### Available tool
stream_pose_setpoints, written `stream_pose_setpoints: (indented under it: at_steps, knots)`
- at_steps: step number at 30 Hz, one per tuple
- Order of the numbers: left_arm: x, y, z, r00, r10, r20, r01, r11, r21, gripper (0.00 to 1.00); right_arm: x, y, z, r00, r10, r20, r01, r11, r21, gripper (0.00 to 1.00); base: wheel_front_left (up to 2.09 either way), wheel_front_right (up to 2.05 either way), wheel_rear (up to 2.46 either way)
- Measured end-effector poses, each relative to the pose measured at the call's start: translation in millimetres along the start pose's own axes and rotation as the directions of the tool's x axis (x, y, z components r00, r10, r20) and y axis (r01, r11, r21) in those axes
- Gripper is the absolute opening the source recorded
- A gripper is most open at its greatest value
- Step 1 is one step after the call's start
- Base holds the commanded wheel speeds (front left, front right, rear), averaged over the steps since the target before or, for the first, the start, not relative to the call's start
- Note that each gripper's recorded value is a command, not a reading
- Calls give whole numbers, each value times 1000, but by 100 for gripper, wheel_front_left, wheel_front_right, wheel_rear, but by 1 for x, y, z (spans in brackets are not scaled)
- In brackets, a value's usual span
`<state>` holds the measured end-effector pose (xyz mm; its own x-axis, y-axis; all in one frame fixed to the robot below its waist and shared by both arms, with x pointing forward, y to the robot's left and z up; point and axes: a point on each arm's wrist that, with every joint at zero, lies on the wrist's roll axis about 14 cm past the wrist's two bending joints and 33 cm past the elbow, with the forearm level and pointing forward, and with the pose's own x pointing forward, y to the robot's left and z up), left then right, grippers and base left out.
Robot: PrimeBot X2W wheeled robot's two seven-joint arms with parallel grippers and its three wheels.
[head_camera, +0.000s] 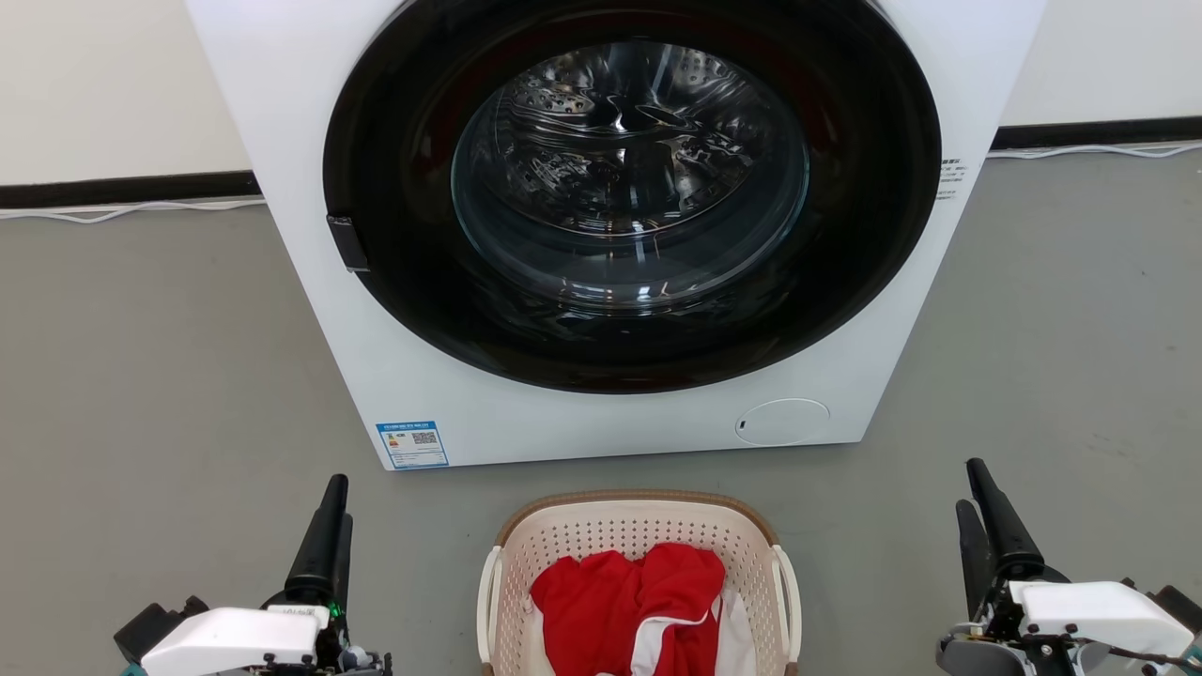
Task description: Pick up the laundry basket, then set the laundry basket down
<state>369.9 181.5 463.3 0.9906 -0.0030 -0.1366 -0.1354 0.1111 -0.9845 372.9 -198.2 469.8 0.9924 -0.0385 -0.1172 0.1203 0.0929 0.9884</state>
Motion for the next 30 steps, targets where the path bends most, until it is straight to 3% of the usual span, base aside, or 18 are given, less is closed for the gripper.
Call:
stream_pose_setpoints:
  at_steps: [11,17,30]
  knots:
    - [5,-12,-3,999,-34,0,34,988,148,100,2,10,-5,999,31,-13,-32,991,-129,100,0,0,0]
    - [5,-14,-4,999,-41,-3,41,965,258,100,3,13,-9,999,39,-28,-44,975,-218,100,0,0,0]
    - [7,-17,-7,998,-58,-9,55,886,461,100,9,19,-13,997,61,-53,-78,894,-442,100,0,0,0]
